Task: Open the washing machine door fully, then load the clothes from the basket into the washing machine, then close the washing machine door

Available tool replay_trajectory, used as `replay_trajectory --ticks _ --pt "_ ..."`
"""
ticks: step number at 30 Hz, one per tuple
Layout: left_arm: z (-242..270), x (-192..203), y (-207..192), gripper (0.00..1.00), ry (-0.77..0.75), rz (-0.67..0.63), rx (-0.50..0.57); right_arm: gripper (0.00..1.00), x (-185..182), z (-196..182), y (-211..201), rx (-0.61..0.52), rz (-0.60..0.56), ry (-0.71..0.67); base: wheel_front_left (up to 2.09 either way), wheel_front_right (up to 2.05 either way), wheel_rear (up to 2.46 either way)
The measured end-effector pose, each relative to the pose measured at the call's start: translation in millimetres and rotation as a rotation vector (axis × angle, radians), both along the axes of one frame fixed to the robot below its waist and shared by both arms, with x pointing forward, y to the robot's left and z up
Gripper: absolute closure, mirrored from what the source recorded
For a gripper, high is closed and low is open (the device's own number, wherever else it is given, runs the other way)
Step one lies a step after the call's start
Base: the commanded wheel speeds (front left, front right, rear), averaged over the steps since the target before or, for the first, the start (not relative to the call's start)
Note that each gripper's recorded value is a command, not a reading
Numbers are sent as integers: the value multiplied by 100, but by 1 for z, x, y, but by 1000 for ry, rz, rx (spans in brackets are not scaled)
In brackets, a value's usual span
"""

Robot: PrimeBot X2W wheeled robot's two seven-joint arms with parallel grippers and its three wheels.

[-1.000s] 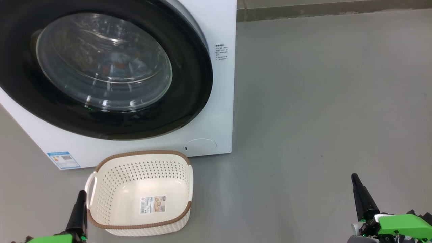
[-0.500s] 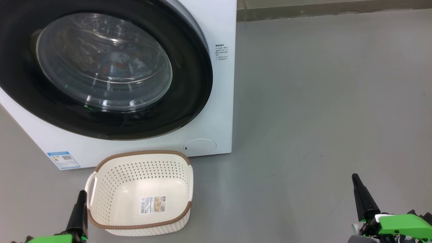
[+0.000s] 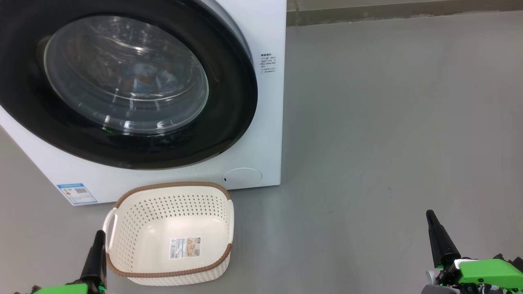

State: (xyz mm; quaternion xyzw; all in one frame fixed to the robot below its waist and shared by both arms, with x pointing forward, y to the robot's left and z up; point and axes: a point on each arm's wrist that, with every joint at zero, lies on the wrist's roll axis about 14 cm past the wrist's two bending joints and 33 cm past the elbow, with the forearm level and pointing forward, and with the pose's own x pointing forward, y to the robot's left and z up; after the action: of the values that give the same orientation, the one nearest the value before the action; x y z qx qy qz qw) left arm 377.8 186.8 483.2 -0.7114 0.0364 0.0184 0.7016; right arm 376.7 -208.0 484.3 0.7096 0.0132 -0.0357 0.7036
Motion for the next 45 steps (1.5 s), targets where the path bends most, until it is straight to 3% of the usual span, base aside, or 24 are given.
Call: replay_trajectory --ticks 45 --pt "0 0 1 100 0 6 -5 100 0 0 0 2 1 0 0 0 0"
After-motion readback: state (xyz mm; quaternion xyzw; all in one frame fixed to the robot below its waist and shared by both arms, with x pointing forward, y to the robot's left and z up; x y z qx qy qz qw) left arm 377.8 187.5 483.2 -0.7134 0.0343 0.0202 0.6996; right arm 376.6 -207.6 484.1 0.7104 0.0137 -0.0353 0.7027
